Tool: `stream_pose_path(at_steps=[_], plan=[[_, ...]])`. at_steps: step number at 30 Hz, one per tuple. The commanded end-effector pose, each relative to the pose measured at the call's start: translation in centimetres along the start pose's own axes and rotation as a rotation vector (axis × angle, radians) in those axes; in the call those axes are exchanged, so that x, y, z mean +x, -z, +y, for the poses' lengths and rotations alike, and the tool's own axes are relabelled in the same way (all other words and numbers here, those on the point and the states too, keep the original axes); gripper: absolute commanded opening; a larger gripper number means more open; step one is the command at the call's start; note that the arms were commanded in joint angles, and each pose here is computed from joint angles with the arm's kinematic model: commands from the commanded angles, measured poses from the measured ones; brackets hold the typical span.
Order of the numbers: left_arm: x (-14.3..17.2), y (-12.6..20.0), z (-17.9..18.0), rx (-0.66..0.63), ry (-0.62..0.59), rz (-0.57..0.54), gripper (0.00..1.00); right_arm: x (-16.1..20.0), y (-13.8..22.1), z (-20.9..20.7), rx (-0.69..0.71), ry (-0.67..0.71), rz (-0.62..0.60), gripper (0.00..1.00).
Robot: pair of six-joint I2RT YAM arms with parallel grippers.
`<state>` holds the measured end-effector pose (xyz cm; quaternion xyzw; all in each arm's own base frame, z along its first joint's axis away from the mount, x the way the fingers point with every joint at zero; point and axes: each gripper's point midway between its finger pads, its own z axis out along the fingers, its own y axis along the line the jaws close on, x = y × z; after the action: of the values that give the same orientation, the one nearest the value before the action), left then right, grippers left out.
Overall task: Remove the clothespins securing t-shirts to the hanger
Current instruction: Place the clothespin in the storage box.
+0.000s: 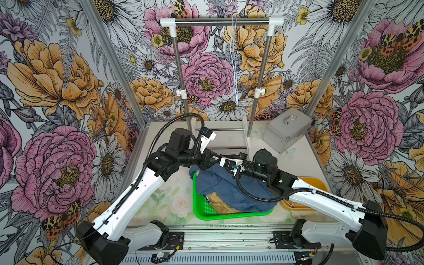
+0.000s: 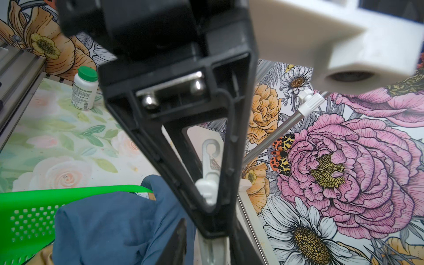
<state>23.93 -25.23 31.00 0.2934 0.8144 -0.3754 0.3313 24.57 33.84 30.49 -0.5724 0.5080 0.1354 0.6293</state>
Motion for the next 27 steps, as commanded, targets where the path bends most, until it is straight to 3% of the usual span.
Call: stream_pose_path(at_steps=[1, 5, 9, 15, 27], plan=[[-1.0, 0.7, -0.8, 0.026, -0.003, -0.035, 0.32, -2.0, -0.2, -1.3, 0.036, 0.005, -0.052, 0.28], [-0.8, 0.7, -0.8, 0.028, 0.000, -0.030, 0.33, -2.0, -0.4, -1.6, 0.041, 0.014, -0.045, 0.17], [-0.9, 0.8, -1.0, 0.032, -0.012, -0.036, 0.50, -1.6, -0.5, -1.5, 0.031, 0.031, -0.020, 0.09], [-1.9, 1.3, -1.2, 0.025, -0.060, -0.088, 0.67, 0.1, 0.3, -1.5, 0.009, 0.027, 0.050, 0.06], [-3.0, 0.7, -1.7, 0.019, -0.217, -0.274, 0.71, 4.8, 5.7, -3.6, 0.079, -0.061, 0.220, 0.05]])
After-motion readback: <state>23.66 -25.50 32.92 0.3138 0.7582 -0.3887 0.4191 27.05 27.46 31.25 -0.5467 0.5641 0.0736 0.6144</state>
